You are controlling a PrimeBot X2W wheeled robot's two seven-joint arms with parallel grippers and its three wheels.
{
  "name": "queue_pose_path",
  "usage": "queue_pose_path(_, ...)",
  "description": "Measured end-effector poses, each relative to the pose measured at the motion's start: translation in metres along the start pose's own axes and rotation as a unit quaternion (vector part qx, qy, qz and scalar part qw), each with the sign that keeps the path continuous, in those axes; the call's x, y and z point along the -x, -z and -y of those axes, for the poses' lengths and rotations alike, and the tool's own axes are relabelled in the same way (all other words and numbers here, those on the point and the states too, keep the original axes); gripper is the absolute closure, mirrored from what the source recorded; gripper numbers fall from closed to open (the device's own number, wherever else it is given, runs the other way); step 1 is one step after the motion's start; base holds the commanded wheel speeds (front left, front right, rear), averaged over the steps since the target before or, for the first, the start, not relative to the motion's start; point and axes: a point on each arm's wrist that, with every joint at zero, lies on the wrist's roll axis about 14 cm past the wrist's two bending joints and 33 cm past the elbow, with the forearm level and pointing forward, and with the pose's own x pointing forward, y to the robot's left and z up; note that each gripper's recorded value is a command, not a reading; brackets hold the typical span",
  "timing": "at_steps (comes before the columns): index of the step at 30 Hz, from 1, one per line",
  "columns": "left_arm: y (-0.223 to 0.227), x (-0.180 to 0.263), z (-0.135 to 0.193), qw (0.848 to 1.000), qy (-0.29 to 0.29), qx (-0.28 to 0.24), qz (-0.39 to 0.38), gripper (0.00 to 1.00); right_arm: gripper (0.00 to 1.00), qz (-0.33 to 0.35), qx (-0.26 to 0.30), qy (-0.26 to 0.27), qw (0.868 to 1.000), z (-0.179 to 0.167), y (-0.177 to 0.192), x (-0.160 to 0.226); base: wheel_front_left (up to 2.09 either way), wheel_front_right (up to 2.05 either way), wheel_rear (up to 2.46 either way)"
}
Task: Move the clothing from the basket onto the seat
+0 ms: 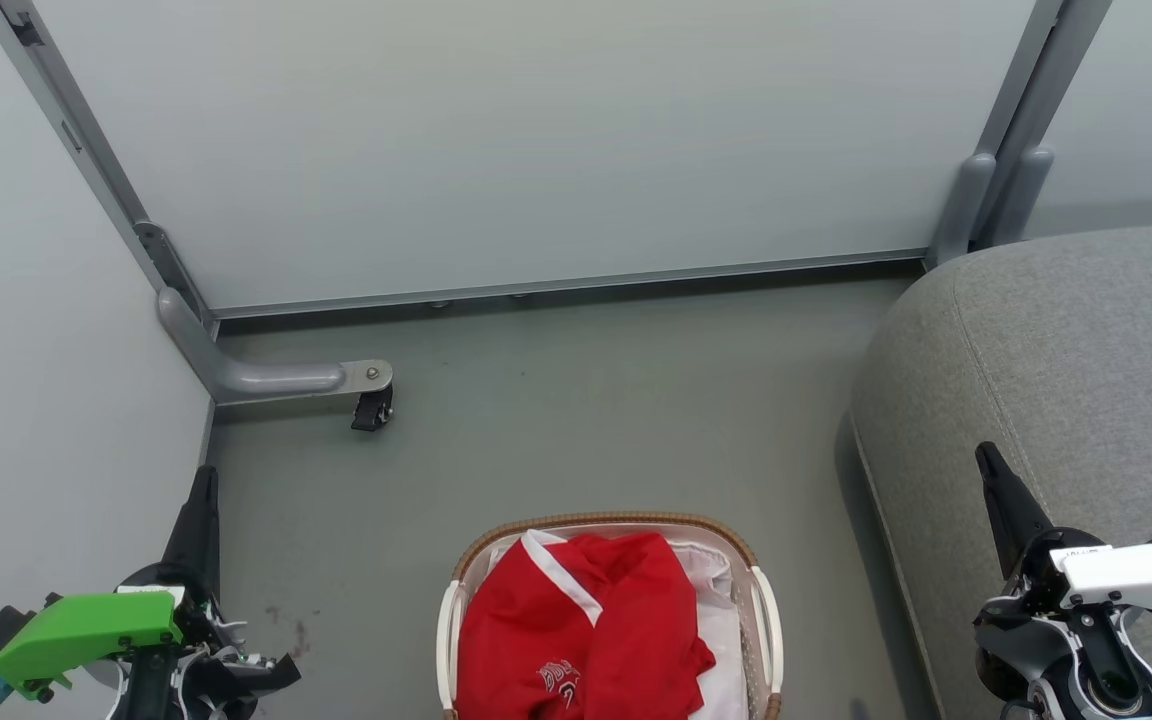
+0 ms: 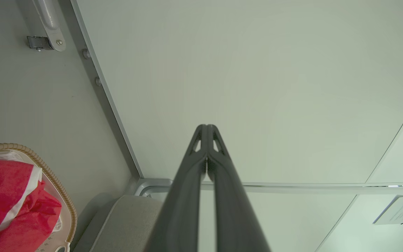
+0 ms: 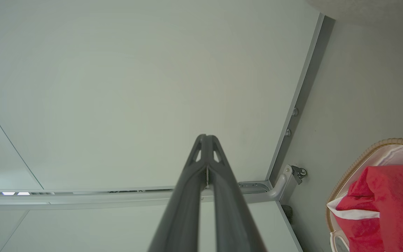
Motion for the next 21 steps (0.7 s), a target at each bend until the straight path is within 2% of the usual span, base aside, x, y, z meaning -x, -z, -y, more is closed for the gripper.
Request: queue_pose_path(21, 0.0000, 0.0000, 0.0000, 1.000, 0.000, 0.000, 0.000, 1.00, 1.00, 0.000, 0.000, 0.000, 1.000, 0.0000, 0.0000, 0.0000, 0.00, 0.00, 0.00)
